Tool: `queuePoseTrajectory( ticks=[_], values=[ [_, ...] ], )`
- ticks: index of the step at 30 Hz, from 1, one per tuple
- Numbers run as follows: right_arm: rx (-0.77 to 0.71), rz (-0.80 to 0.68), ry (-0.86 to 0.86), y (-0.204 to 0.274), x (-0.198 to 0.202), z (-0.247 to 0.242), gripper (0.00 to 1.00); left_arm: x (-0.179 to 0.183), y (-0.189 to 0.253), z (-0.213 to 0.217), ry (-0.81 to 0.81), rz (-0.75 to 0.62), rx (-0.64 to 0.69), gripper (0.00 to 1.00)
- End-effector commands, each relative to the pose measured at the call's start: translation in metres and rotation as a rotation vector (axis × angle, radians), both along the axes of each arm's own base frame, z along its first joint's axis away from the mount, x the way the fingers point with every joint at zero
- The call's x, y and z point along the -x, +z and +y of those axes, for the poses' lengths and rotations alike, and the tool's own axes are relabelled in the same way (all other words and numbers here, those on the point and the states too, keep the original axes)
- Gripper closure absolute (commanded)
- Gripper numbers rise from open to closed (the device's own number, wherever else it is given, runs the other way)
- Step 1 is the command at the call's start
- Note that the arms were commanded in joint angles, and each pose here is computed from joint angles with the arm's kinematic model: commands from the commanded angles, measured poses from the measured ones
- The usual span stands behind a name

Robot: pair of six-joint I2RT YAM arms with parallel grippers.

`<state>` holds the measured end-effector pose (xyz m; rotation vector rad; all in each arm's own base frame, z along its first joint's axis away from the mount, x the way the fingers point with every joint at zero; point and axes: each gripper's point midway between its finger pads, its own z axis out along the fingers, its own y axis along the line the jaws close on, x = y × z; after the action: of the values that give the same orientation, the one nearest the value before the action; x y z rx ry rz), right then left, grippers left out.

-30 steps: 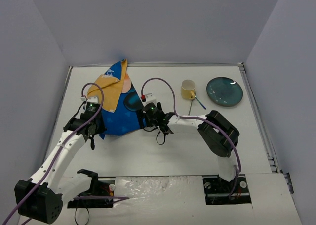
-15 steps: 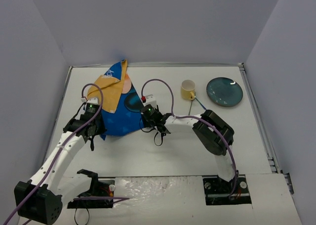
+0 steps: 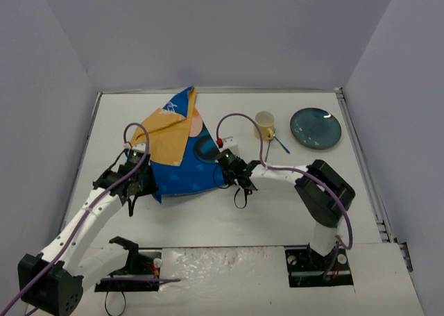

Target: Set the dinner table for one person

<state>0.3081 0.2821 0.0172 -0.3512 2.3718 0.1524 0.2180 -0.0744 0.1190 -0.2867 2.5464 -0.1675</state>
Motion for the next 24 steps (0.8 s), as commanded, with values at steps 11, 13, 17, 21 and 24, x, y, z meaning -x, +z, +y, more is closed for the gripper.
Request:
queuePoseTrajectory(
  ticks=[11,13,17,21,24],
  values=[
    [0.026,0.085,-0.144,0.008,0.028,-0.089,1.0,-0.052,0.048,-0.013,-0.061,-0.125,-0.053,0.37],
    [0.022,0.08,-0.146,0.009,0.028,-0.09,1.0,-0.07,0.044,-0.024,-0.108,-0.129,-0.044,0.32],
    [0.022,0.081,-0.134,0.01,0.028,-0.088,1.0,-0.121,0.044,-0.051,-0.168,-0.182,-0.022,0.29],
    [0.016,0.079,-0.128,0.012,0.027,-0.088,1.0,-0.166,0.054,-0.076,-0.227,-0.212,-0.045,0.27],
    [0.002,0.075,-0.122,0.016,0.026,-0.087,1.0,-0.181,0.044,-0.093,-0.305,-0.199,-0.118,0.25]
  ],
)
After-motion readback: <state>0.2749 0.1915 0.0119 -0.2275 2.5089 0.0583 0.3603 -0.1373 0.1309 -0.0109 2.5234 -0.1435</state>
